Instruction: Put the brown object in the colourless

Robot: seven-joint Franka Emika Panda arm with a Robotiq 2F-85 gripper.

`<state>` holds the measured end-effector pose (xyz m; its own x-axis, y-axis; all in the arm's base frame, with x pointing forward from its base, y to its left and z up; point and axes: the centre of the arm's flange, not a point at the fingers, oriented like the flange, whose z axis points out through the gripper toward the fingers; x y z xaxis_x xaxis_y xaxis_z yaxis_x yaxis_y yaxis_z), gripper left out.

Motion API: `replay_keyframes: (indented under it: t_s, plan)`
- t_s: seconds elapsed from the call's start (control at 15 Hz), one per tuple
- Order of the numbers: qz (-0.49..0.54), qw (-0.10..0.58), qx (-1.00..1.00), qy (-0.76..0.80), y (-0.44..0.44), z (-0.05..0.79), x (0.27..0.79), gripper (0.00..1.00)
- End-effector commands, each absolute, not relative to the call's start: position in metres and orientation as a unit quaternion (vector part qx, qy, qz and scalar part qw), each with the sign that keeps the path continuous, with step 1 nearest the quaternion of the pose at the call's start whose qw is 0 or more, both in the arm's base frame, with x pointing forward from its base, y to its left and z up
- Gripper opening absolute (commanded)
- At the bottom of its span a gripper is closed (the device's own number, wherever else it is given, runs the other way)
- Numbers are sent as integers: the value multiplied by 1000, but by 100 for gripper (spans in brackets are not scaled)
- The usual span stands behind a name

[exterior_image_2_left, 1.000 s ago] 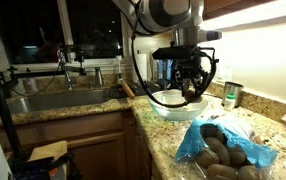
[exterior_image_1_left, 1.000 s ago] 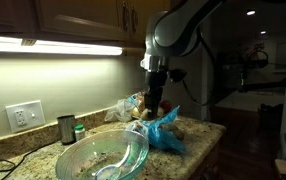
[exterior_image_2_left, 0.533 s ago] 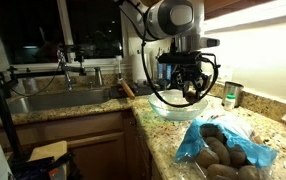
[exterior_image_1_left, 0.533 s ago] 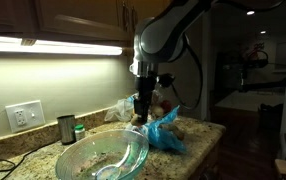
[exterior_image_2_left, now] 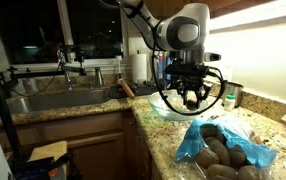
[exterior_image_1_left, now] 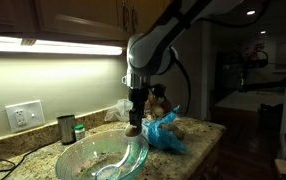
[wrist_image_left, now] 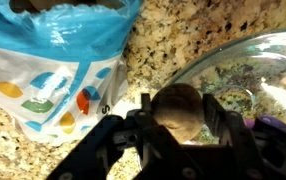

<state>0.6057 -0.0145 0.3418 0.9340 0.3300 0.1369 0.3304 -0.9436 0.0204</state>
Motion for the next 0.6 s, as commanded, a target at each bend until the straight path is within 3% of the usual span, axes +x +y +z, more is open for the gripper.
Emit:
replay_keyframes:
  t_s: [0.0, 0.53]
  plan:
    - [-70, 12, -978, -198, -16, 336, 614, 28]
    - [-74, 19, -967, -243, 14, 337, 618, 28]
